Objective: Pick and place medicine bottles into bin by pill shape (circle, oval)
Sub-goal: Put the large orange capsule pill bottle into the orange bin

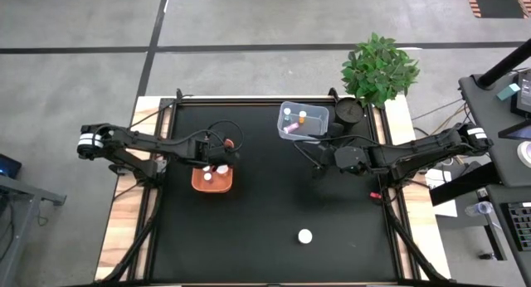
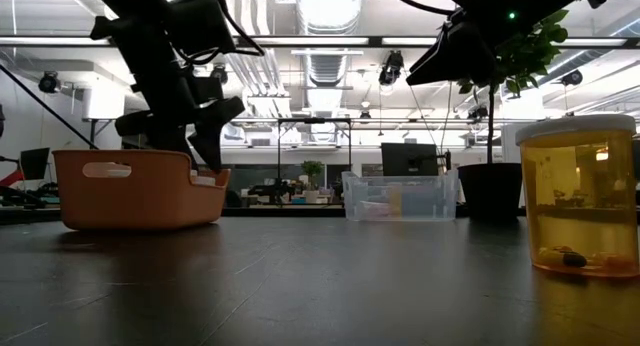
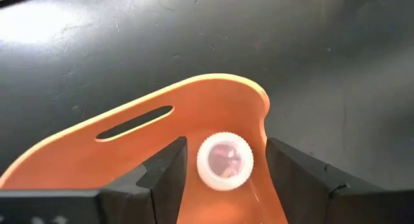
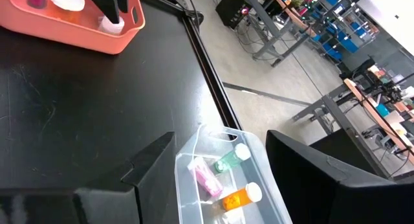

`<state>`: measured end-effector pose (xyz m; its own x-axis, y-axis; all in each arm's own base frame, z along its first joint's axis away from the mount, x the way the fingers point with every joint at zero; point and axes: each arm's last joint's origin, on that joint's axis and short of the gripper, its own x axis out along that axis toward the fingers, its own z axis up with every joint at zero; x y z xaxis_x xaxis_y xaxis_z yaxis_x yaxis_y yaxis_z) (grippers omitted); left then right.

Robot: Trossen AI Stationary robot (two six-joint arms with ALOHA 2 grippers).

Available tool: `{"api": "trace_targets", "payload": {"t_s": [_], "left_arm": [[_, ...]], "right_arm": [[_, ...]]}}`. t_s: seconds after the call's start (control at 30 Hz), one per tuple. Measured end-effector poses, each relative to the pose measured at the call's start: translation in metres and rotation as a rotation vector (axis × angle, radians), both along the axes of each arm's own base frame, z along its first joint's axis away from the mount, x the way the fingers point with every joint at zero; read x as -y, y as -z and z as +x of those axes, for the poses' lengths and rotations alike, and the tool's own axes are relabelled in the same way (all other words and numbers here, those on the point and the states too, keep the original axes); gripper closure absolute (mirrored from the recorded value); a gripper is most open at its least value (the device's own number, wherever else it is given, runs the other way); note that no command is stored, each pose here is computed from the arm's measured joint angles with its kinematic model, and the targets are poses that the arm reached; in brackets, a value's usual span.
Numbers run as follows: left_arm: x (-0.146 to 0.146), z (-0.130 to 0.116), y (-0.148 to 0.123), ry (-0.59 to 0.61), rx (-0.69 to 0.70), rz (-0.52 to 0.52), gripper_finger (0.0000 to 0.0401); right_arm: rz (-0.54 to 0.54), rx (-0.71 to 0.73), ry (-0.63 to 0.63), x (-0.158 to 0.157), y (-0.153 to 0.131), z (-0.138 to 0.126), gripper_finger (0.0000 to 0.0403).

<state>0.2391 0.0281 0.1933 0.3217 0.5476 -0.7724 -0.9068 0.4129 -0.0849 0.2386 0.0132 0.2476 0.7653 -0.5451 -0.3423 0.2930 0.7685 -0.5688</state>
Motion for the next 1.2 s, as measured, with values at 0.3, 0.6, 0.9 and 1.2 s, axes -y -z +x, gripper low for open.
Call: {"api": "trace_targets", "payload": {"t_s": [0.3, 0.6, 0.9, 1.2], "left_arm": [[0.000, 0.002, -0.007, 0.052, -0.014, 0.024, 0.0205], [-0.001, 0.022, -0.056, 0.279, -0.007, 0.161, 0.0205], [0.025, 0.047, -0.097, 0.629, 0.081, 0.441, 0.0205], [0.060, 0.052, -0.091, 0.815, 0.185, 0.605, 0.0205]], "right_arm": [[0.000, 0.000, 0.000, 0.000, 0.000, 0.000, 0.0170], [0.017, 0.011, 0.007, 0.000, 0.000, 0.000, 0.0170], [0.291, 0.033, -0.230, -0.009, 0.004, 0.002, 0.0172], [0.719, -0.006, -0.445, -0.050, 0.008, -0.005, 0.0178]]}}
